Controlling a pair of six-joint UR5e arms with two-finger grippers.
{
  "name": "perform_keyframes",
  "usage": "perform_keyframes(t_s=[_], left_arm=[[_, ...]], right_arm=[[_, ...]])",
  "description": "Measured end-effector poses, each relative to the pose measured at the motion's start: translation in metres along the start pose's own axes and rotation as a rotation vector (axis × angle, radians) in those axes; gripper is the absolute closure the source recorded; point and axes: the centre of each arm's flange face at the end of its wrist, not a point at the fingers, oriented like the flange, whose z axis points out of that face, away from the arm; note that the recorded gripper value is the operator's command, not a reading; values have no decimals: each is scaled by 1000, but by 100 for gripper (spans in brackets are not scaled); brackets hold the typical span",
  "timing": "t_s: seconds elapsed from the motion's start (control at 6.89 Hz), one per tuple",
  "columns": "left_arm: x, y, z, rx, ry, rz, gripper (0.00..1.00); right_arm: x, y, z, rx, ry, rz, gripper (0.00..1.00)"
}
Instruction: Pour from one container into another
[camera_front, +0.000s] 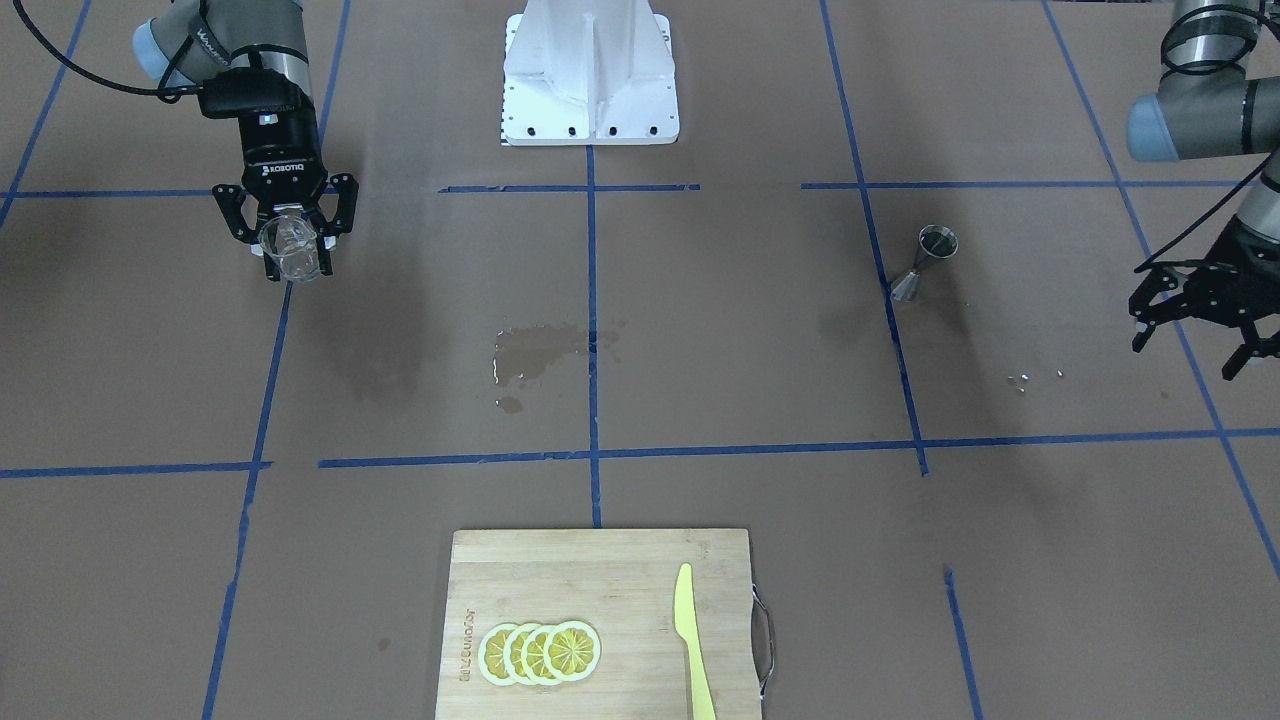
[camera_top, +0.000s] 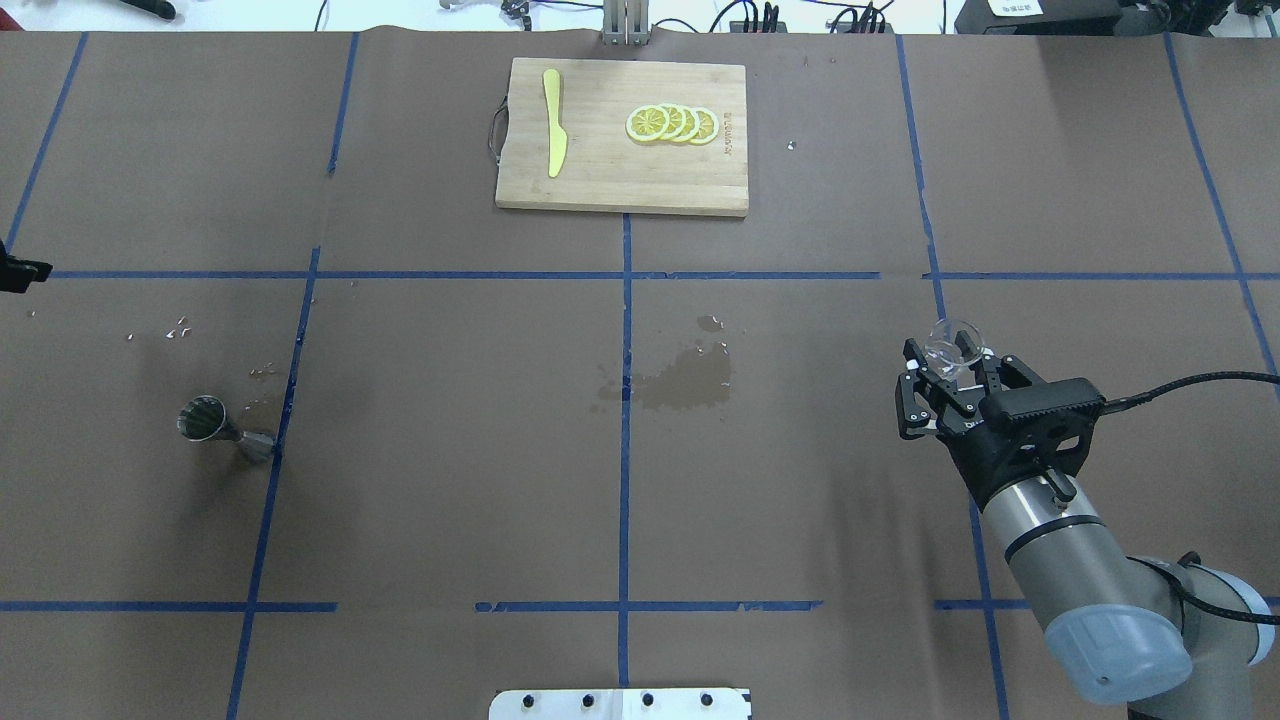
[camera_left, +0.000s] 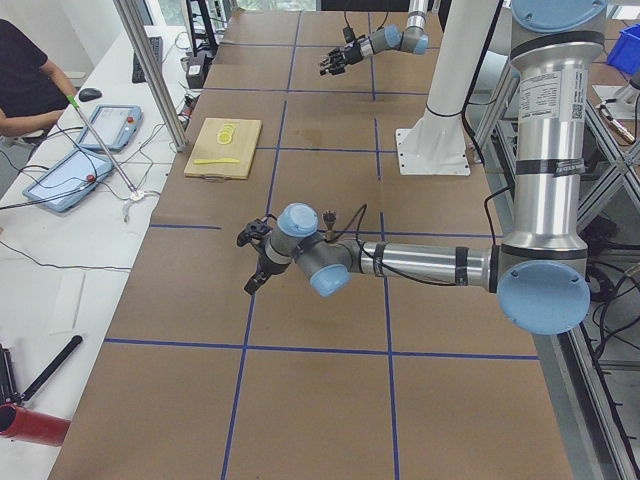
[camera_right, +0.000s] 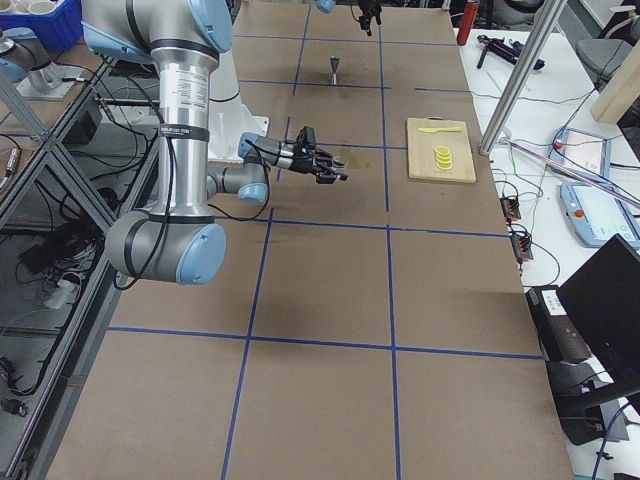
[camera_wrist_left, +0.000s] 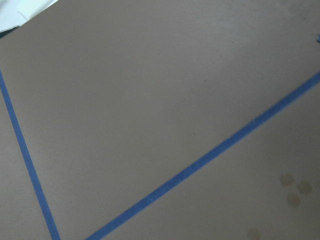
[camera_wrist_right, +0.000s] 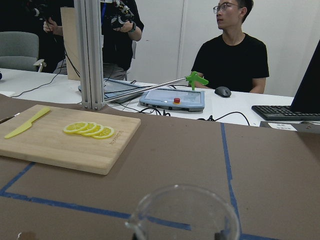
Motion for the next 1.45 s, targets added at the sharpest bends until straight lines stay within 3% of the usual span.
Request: perform_keyframes(t_s=[0.15, 0.44, 0.73, 1.16, 1.45], left_arm=[[-13, -30, -19, -42, 18, -49, 0], [-34, -47, -51, -99, 76, -109, 0], [-36, -40, -70, -112, 126, -143, 0], [-35, -20, -77, -115, 128, -150, 0], [-31, -18, -83, -108, 127, -150, 0]], right_arm=[[4, 11, 5, -6, 12, 10, 100], [10, 31, 14, -16, 32, 26, 100], [15, 49, 22, -26, 50, 34, 100], [26, 72, 31, -32, 62, 25, 100], [52, 99, 37, -14, 8, 90, 100]])
